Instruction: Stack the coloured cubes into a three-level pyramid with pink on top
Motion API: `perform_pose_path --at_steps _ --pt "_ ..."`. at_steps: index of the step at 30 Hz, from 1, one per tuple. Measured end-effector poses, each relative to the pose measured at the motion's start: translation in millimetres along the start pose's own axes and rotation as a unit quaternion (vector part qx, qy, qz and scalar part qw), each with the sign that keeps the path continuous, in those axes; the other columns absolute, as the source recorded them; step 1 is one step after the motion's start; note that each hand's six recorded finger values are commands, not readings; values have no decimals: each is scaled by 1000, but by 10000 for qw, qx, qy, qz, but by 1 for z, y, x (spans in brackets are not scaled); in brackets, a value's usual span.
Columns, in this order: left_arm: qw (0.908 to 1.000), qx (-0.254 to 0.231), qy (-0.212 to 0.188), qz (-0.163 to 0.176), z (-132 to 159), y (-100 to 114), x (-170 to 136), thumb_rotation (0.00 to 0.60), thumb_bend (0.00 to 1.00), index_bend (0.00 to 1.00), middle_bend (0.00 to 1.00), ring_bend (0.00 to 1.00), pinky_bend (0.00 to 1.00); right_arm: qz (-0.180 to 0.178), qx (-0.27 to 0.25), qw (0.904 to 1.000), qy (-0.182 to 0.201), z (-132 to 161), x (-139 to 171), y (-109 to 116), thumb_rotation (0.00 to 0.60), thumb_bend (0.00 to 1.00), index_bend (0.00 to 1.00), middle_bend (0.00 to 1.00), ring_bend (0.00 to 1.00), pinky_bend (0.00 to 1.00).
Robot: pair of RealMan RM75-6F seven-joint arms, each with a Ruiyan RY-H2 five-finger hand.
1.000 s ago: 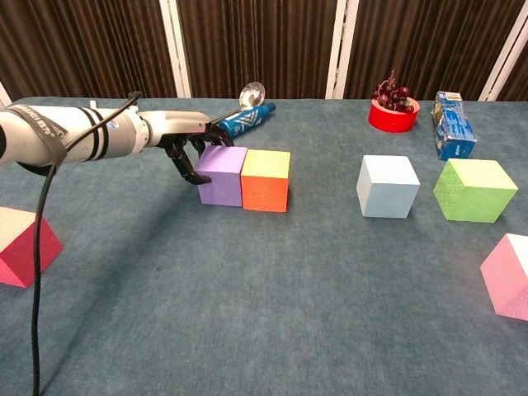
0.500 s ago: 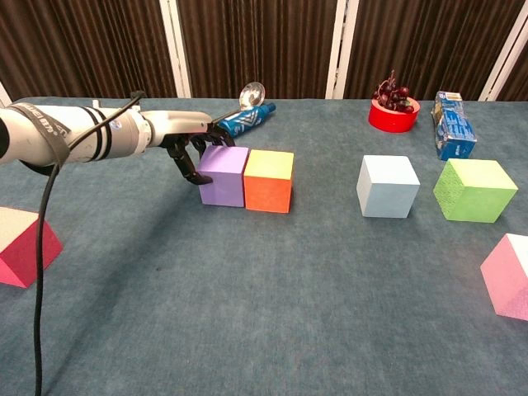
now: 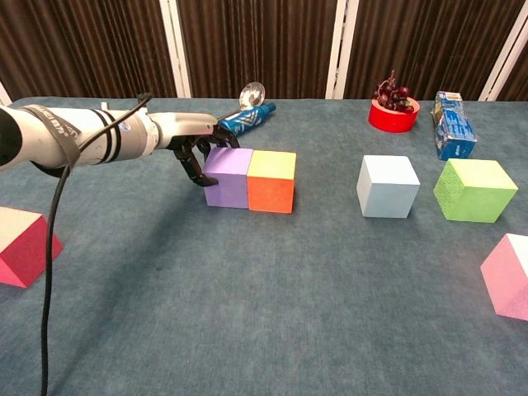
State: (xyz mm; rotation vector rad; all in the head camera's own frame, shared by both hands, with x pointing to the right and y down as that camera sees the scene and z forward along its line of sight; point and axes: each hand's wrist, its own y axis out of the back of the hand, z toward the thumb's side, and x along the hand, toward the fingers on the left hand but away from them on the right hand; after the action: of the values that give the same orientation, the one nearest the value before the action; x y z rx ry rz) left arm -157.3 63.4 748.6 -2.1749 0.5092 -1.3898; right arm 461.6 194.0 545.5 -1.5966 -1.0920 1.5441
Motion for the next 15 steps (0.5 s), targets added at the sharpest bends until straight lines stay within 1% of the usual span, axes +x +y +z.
perform_pose_path --at_steps 5,9,15 --pt "10000 -60 23 -26 4 -1 0 600 398 289 398 347 171 -6 -16 10000 -12 -2 0 1 600 242 0 0 0 0" --pt "10000 -12 51 -50 6 -2 0 600 397 277 387 347 168 -4 -23 10000 -22 -3 1 0 600 242 0 0 0 0" --pt "9999 48 111 -68 6 -5 0 600 396 233 328 329 166 2 -32 10000 -26 -4 1 0 600 242 0 0 0 0"
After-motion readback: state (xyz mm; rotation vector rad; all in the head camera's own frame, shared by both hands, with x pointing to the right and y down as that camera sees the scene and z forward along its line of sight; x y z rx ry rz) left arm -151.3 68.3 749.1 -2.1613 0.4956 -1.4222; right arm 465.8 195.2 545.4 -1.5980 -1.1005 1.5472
